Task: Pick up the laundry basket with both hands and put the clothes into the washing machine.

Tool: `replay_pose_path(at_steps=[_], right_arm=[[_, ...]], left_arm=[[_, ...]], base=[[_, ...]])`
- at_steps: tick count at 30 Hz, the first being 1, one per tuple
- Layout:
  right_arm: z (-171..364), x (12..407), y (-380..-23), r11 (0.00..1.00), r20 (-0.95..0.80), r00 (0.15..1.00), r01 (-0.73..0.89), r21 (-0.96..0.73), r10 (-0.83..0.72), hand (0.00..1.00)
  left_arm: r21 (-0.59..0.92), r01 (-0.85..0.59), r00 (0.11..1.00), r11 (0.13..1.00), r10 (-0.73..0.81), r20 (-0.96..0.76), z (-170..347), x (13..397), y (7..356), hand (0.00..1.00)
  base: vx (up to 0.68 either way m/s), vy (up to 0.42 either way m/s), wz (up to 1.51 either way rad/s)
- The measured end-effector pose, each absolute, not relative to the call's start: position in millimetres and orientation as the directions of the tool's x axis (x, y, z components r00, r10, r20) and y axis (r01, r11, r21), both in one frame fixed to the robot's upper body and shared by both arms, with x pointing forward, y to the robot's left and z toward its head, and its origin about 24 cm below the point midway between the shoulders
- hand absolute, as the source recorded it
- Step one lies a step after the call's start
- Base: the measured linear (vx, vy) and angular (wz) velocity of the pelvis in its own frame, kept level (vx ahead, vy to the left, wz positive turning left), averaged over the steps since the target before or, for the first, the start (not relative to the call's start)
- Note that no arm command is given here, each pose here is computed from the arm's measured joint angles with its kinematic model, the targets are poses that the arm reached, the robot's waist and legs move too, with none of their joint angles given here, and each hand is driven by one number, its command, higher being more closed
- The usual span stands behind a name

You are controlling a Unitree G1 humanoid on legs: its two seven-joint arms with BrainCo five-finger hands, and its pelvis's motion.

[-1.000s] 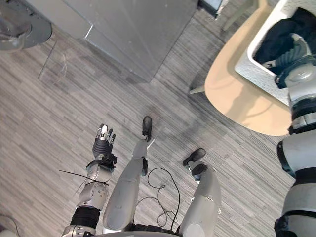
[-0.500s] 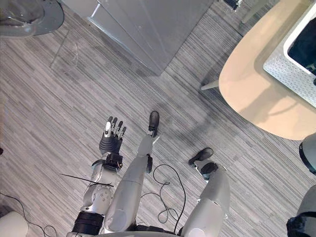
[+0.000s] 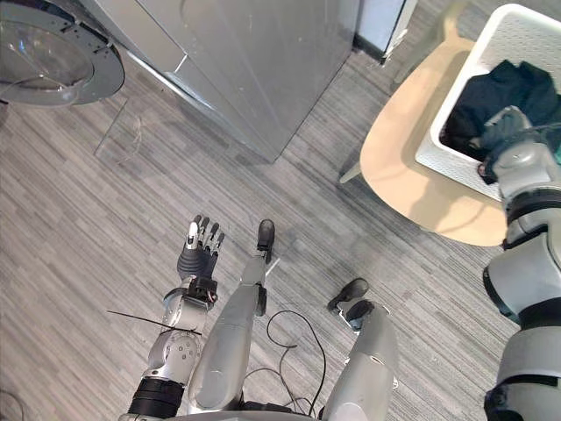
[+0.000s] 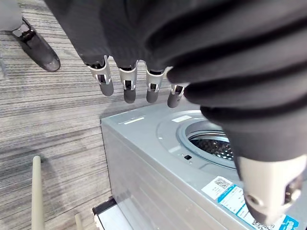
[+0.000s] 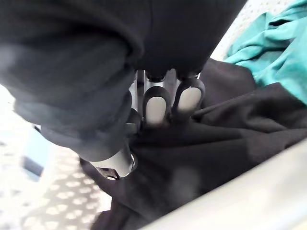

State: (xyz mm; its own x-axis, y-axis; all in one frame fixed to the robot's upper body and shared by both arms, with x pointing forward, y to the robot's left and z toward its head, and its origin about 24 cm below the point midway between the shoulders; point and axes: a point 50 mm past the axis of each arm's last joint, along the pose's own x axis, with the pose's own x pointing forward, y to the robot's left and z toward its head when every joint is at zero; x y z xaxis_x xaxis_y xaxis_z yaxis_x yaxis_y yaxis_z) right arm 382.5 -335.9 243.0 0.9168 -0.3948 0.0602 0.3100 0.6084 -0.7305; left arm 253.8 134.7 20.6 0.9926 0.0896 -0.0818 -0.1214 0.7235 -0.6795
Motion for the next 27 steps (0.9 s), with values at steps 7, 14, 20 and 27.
replay_pose_path(at_steps=[7,14,20,27], right_arm=[[261.2,397.0,-288.0,0.808,0.179,0.961,0.273,-0.523,-0.209,1.0],[276.4,401.9,-257.9,0.916,0.282,0.952,0.217,-0.338,-0.121,1.0],[280.5,401.0,-266.4,0.876,0.293,0.94,0.284,-0.39,-0.175,0.0],[258.0,399.2,-299.5,0.702,0.151,0.926,0.362,-0.614,-0.346,0.0]], left_arm=[[-0.65,-0.136,0.991,0.747,0.107,-0.085,15.7,248.4,149.3,0.0],[-0.632,-0.148,0.989,0.761,0.122,-0.086,13.8,245.6,158.0,0.0],[-0.62,-0.16,0.987,0.768,0.121,-0.105,9.1,245.2,160.1,0.0],[-0.618,-0.154,0.988,0.771,0.114,-0.103,10.0,245.7,158.8,0.0]], base=[[-0.04,-0.068,-0.27],[0.02,-0.057,-0.07],[0.05,-0.051,0.03],[0.06,-0.051,0.09]])
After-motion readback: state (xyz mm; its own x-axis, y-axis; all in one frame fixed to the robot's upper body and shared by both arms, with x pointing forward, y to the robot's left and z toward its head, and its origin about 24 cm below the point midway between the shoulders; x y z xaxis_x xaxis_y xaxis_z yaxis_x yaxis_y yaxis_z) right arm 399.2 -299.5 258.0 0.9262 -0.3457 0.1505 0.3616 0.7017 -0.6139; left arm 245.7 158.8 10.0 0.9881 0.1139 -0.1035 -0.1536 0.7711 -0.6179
